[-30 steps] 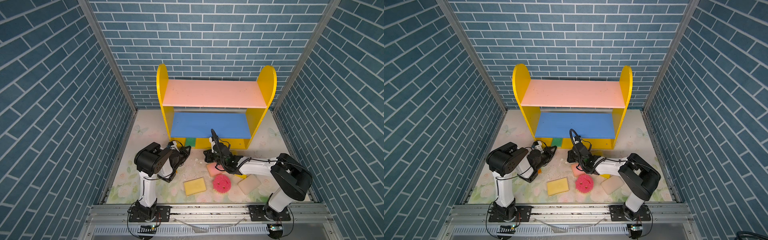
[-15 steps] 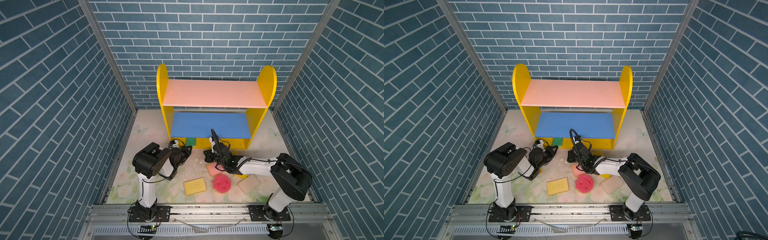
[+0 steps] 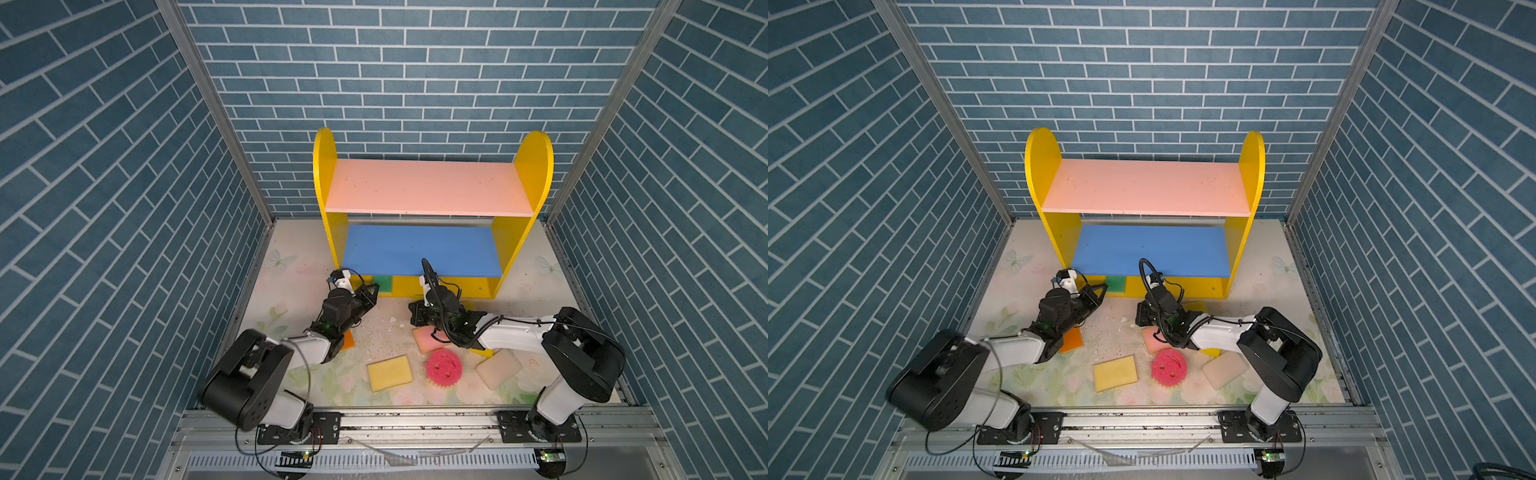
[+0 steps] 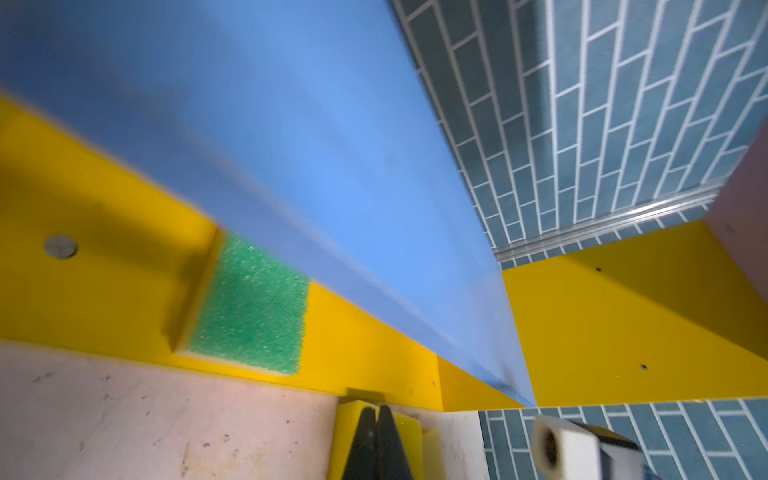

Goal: Place and organize the cleaning sponges onto the shelf

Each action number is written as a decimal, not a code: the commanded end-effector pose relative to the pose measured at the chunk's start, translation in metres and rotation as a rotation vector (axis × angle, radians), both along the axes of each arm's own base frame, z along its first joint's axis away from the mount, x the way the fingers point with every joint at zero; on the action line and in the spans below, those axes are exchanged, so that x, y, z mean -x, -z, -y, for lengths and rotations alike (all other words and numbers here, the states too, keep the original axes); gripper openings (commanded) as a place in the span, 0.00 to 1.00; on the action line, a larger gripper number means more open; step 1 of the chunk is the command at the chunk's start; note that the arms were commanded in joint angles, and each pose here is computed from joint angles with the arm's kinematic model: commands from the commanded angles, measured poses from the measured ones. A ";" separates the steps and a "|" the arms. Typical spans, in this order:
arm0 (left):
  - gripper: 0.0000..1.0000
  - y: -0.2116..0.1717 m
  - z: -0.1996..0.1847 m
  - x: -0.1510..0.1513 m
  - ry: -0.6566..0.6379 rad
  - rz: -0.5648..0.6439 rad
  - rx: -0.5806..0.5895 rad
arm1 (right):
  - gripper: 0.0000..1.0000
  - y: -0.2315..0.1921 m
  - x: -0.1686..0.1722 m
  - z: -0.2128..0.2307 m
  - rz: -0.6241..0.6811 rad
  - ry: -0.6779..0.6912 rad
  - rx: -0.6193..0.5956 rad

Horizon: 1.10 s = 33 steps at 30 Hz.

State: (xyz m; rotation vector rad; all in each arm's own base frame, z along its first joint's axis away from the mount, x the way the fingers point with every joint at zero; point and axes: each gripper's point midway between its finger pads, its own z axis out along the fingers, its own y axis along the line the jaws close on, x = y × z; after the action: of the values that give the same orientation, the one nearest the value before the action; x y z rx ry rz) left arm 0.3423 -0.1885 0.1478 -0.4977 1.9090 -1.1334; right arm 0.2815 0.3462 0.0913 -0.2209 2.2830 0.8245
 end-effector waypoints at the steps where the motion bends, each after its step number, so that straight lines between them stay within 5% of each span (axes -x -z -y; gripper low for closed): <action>1: 0.00 0.021 -0.021 0.026 0.005 -0.105 -0.196 | 0.00 -0.011 0.002 0.012 0.002 0.053 -0.030; 9: 0.08 0.020 -0.064 0.068 -0.087 -0.152 -0.276 | 0.00 -0.002 0.016 0.056 -0.057 0.150 0.096; 17: 0.25 0.051 -0.060 0.081 -0.030 -0.232 -0.302 | 0.00 0.016 0.030 0.083 -0.145 0.202 0.213; 25: 0.44 0.054 -0.038 0.068 0.050 -0.233 -0.296 | 0.18 0.003 0.025 0.094 -0.105 0.256 0.213; 29: 0.49 0.047 -0.028 0.066 0.085 -0.213 -0.323 | 0.19 -0.004 0.023 0.092 -0.081 0.233 0.236; 33: 0.49 0.041 -0.028 0.076 0.134 -0.228 -0.417 | 0.25 -0.015 0.037 0.063 -0.029 0.072 0.283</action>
State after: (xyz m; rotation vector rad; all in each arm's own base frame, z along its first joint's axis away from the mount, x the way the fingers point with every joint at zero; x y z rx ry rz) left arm 0.2694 -0.1590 0.0946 -0.3756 2.3114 -0.7956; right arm 0.2498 0.2627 0.0878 -0.0964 2.4497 0.4730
